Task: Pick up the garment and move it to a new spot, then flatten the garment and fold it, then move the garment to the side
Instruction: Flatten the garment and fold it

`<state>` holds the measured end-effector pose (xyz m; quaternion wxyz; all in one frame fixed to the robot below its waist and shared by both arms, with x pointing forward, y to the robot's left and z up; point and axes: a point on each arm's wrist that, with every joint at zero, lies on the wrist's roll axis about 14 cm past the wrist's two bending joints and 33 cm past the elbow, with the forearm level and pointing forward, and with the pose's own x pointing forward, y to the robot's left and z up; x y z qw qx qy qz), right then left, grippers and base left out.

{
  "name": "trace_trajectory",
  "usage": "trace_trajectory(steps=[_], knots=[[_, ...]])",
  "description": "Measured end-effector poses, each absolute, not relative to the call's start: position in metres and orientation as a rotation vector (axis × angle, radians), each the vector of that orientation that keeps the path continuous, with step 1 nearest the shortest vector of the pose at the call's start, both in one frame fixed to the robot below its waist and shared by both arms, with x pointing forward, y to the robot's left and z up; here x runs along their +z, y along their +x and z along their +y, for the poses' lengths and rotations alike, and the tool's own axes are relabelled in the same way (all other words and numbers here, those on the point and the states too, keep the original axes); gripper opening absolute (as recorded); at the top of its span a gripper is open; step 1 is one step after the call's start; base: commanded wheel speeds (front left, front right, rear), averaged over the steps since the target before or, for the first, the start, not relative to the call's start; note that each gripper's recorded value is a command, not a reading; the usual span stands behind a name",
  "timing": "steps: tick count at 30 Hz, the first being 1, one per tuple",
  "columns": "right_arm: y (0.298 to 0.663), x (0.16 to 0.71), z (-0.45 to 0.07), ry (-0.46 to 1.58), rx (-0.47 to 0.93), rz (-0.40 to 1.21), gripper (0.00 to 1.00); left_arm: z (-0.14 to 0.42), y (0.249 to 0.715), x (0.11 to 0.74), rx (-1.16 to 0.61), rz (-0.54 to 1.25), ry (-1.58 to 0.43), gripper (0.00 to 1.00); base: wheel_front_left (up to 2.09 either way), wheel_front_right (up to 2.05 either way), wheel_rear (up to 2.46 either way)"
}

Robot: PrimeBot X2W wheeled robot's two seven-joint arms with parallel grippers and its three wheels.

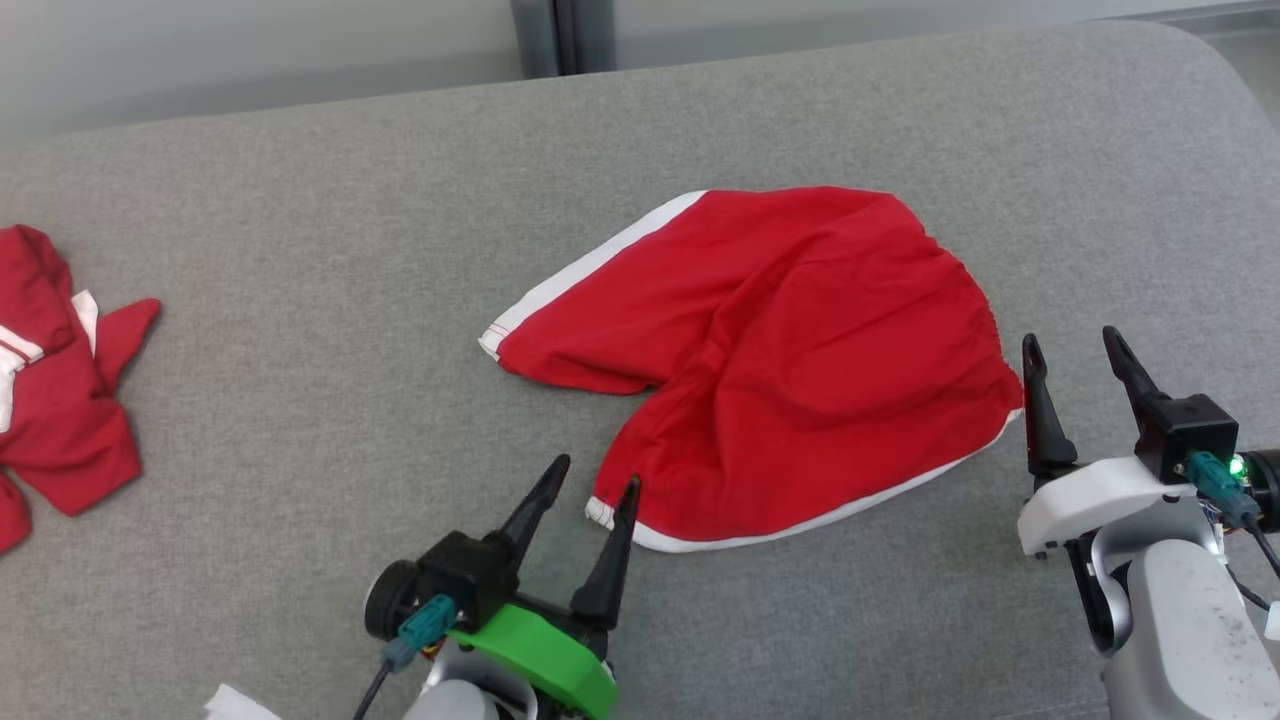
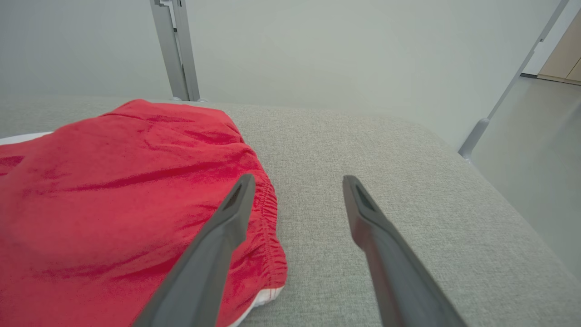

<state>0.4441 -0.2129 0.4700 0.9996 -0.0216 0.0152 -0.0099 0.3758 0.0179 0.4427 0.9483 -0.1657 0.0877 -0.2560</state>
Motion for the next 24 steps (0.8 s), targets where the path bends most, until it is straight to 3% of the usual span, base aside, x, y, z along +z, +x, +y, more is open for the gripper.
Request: trace_trajectory(steps=[12, 13, 14, 24], knots=[[0.445, 0.465, -0.218, -0.024, -0.031, 0.033, 1.0, -0.003, 0.374, 0.386, -0.629, 0.366, -0.271, 1.0, 0.0, 0.0, 0.0], [0.444, 0.464, -0.219, -0.025, -0.034, 0.036, 1.0, -0.002, 0.372, 0.379, -0.627, 0.388, -0.262, 0.04, 0.0, 0.0, 0.0], [0.444, 0.464, -0.22, -0.026, -0.037, 0.038, 1.0, -0.002, 0.372, 0.376, -0.626, 0.395, -0.258, 0.0, 0.0, 0.0, 0.0], [0.451, 0.463, -0.204, -0.021, 0.006, 0.034, 1.0, 0.056, 0.414, 0.388, -0.387, 0.313, -0.283, 0.0, 0.0, 0.0, 0.0]])
